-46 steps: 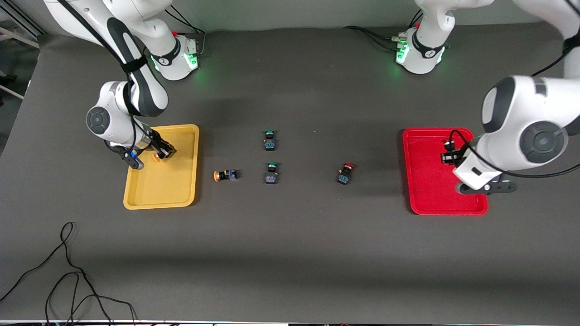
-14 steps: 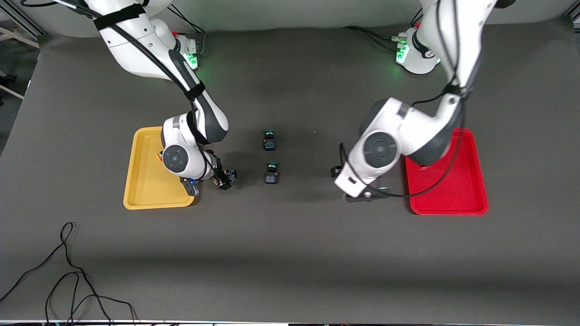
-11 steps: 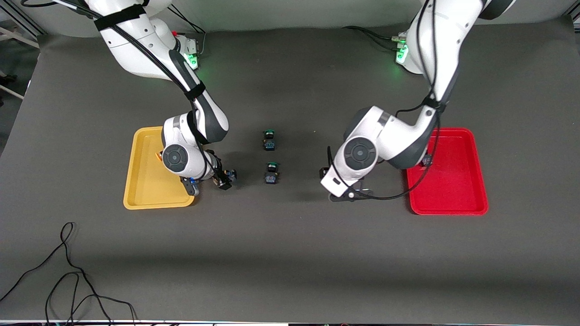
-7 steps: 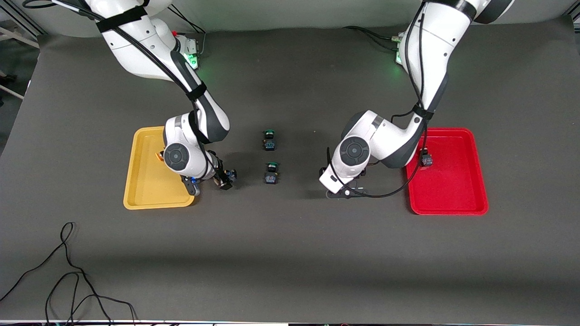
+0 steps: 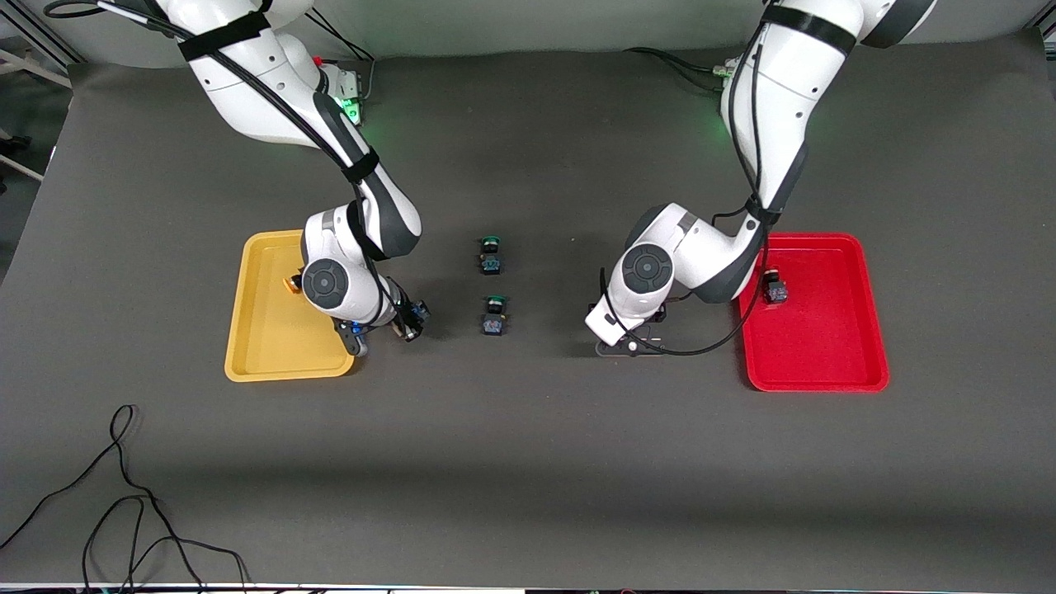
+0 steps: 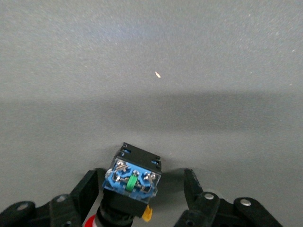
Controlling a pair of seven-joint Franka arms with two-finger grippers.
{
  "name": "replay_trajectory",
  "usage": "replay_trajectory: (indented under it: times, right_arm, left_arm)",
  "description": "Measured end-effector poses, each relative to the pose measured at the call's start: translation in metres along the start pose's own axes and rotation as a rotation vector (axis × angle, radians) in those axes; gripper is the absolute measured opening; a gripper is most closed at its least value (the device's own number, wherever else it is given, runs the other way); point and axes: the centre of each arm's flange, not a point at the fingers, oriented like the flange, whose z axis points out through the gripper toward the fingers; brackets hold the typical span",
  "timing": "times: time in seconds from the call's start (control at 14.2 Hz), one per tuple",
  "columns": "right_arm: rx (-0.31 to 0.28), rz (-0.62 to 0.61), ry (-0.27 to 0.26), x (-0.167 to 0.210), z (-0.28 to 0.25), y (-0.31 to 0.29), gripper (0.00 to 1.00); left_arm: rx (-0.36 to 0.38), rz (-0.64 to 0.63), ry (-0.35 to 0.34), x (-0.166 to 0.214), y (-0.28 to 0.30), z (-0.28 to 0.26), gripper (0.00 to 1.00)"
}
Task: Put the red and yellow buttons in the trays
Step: 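Carry the yellow button over the yellow tray while the left gripper carries red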
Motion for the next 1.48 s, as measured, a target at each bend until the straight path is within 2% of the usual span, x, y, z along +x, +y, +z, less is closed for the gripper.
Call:
replay_trajectory:
  times: [0.07,0.28,0.49,0.63,0.98,1.13,1.2,1.34,1.48]
  right_arm:
    - [-0.001,-0.001,-0.001,-0.001,-0.002,0.0,0.33]
    - [-0.017,-0.013,-0.022,-0.007,-0.027,0.0,0.33]
    - [-0.032,-0.049,-0.053,-0.009,-0.083,0.006,0.33]
    - [-0.021,-0.084,-0.068,0.001,-0.126,0.014,0.33]
    - [0.028,-0.205,-0.082,0.042,-0.223,0.049,0.33]
    - [0.03,-0.257,-0.09,0.066,-0.249,0.064,0.33]
    - [0.024,-0.288,-0.076,0.08,-0.255,0.07,0.33]
    - [0.002,-0.348,-0.039,0.115,-0.255,0.082,0.33]
    - [-0.014,-0.386,-0.035,0.151,-0.246,0.092,0.33]
  left_arm:
    - [-0.003,0.002,0.003,0.0,0.0,0.0,0.79]
    - [-0.008,0.005,0.015,0.002,0.002,-0.007,0.43]
    - [-0.01,0.0,0.021,0.005,0.0,-0.011,0.43]
    - [-0.006,-0.011,0.026,0.012,-0.004,-0.027,0.43]
    - [0.062,-0.102,-0.007,0.043,-0.052,-0.144,0.43]
    - [0.073,-0.124,-0.008,0.056,-0.096,-0.194,0.43]
    - [0.079,-0.116,-0.017,0.062,-0.126,-0.211,0.43]
    - [0.089,-0.1,-0.056,0.071,-0.194,-0.23,0.43]
    - [0.082,-0.08,-0.086,0.079,-0.26,-0.235,0.43]
